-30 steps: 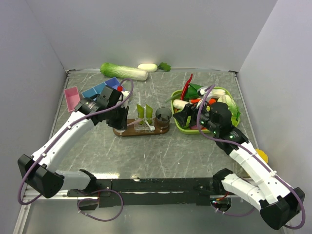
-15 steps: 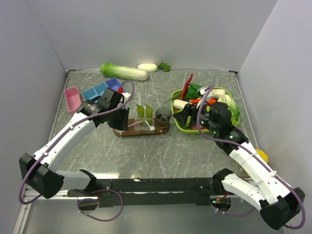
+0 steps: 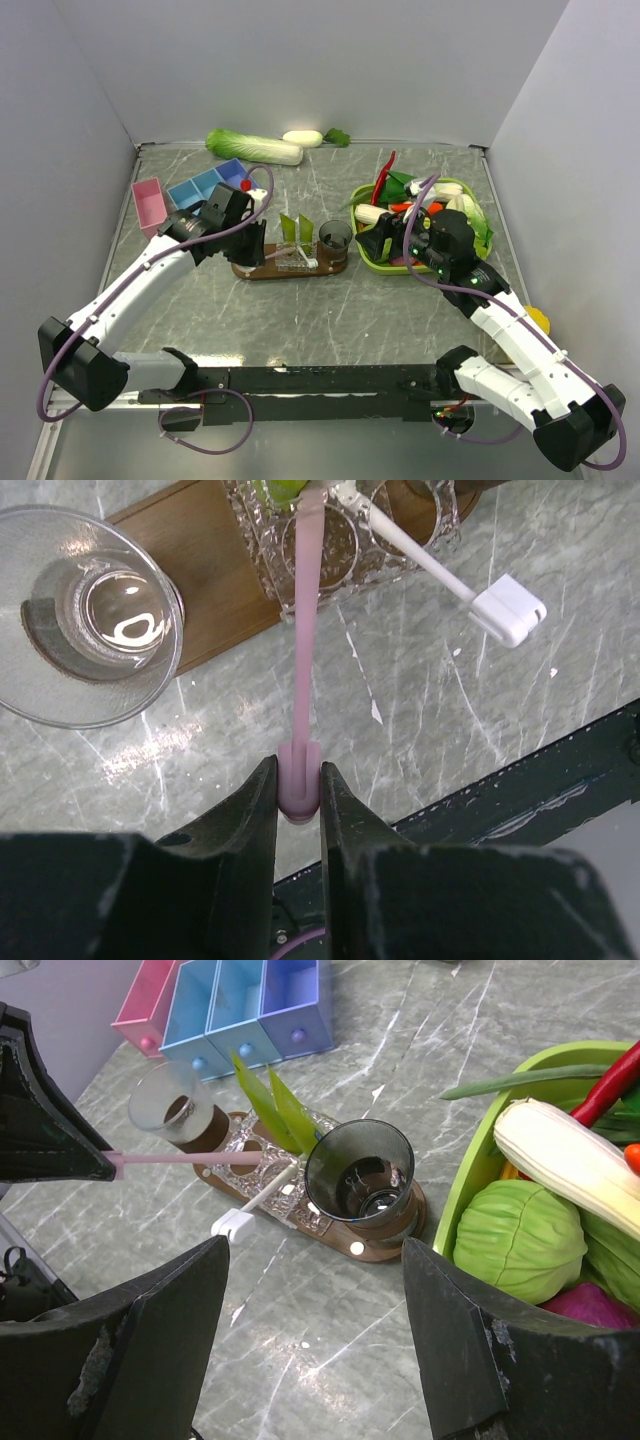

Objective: Prepare toiletry sets of a toothbrush and toothpaste on the tray
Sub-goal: Place the toothbrush in the toothpaste holder.

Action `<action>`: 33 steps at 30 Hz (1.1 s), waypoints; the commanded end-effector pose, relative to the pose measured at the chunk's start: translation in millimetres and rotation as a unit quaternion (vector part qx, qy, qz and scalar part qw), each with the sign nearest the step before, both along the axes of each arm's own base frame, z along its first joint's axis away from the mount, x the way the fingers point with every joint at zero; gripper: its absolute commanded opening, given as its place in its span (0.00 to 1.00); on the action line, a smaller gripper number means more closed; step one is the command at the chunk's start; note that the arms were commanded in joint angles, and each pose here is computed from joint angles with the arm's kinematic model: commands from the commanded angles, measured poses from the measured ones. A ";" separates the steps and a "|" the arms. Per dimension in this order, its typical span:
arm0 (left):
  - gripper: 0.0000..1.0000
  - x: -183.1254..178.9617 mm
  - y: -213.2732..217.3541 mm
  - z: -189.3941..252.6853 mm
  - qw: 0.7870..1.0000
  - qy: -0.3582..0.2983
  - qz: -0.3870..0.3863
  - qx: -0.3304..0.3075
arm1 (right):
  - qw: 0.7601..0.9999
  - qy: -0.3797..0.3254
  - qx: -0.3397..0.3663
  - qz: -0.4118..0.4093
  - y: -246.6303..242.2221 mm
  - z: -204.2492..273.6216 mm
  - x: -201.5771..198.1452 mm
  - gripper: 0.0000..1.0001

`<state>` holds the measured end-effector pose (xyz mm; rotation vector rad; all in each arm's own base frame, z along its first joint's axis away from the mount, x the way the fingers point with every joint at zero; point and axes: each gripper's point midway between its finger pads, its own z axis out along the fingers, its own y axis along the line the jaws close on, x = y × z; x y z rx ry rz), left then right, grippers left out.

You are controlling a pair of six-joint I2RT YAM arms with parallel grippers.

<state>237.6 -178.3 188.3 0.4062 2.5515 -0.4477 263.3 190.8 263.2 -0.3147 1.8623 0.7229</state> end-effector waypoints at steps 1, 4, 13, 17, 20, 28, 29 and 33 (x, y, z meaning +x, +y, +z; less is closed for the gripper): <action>0.01 12.3 -3.6 15.0 0.999 -0.045 0.016 -0.021 | 1.000 -0.011 -0.002 -0.007 -3.0 3.0 3.0 0.77; 0.01 14.4 -5.5 16.1 0.998 -0.048 0.017 -0.027 | 1.000 -0.012 -0.002 -0.007 -2.9 3.3 3.3 0.77; 0.01 15.6 -7.8 6.1 0.999 -0.042 0.014 -0.025 | 1.000 -0.011 -0.002 -0.006 -3.0 4.5 2.6 0.77; 0.01 17.8 -7.3 2.0 0.999 -0.038 0.017 -0.019 | 1.000 -0.012 -0.002 -0.005 -2.6 5.1 2.8 0.77; 0.01 19.7 -5.7 1.4 0.999 -0.040 0.021 -0.013 | 1.000 -0.010 -0.002 -0.004 -2.0 3.4 3.3 0.77; 0.01 22.8 -10.3 -2.0 0.999 -0.033 0.019 -0.016 | 1.000 -0.010 -0.003 -0.005 -2.0 2.8 4.1 0.77; 0.01 24.1 -11.5 -3.0 0.999 -0.033 0.019 -0.017 | 1.000 -0.009 -0.005 -0.006 -2.5 1.3 4.3 0.77; 0.01 25.3 -13.2 -6.4 0.999 -0.028 0.019 -0.017 | 1.000 -0.008 -0.007 -0.007 -3.1 0.5 4.4 0.77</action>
